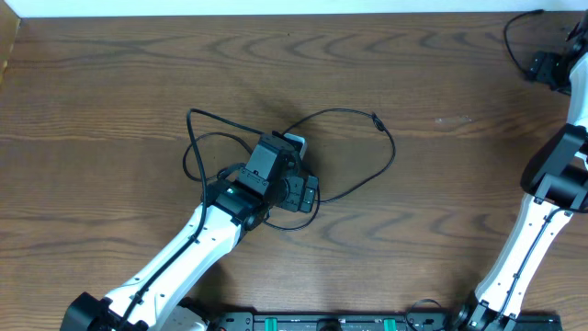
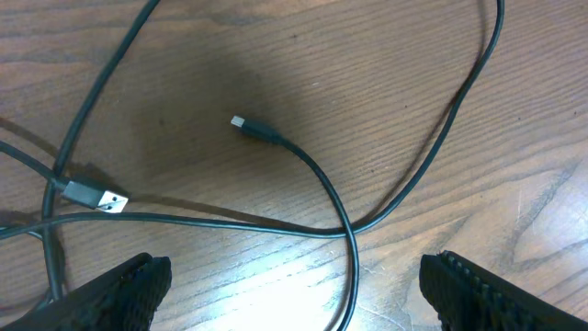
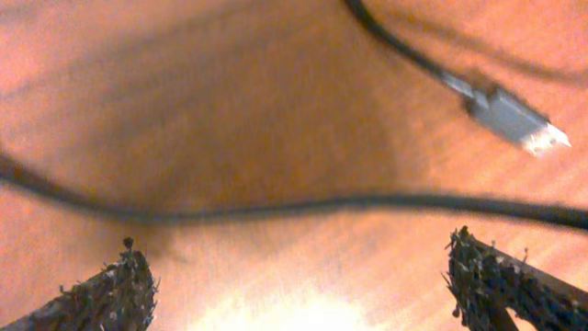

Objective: Untangle cables

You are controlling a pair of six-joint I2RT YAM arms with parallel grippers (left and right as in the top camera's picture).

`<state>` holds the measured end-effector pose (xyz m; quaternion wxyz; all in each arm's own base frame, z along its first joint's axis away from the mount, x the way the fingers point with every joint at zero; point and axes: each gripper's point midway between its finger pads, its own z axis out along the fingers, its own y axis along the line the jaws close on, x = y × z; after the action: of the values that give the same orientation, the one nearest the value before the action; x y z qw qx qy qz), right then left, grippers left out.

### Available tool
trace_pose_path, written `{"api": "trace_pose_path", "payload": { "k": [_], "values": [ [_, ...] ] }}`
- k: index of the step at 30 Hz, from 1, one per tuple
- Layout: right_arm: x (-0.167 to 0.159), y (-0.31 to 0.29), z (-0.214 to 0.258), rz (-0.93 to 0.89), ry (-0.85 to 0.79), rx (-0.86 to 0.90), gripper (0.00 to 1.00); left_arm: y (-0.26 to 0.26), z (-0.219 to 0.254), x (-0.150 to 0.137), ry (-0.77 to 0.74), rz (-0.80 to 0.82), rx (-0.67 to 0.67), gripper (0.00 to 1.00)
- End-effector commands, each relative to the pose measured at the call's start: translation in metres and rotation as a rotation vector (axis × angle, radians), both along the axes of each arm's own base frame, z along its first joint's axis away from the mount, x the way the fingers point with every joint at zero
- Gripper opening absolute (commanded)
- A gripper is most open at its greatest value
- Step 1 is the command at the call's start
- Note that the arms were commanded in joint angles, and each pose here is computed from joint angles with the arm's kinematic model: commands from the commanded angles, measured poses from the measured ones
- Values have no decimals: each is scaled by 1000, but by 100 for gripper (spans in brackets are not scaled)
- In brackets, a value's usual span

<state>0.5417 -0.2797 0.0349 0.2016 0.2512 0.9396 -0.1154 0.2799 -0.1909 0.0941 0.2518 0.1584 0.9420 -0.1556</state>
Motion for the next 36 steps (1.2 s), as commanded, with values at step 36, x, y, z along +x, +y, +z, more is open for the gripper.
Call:
{"api": "trace_pose_path", "payload": {
  "k": [36],
  "values": [
    [-142,192,218,41,34,344,84,3,-4,0,6,1,16,93]
  ]
}}
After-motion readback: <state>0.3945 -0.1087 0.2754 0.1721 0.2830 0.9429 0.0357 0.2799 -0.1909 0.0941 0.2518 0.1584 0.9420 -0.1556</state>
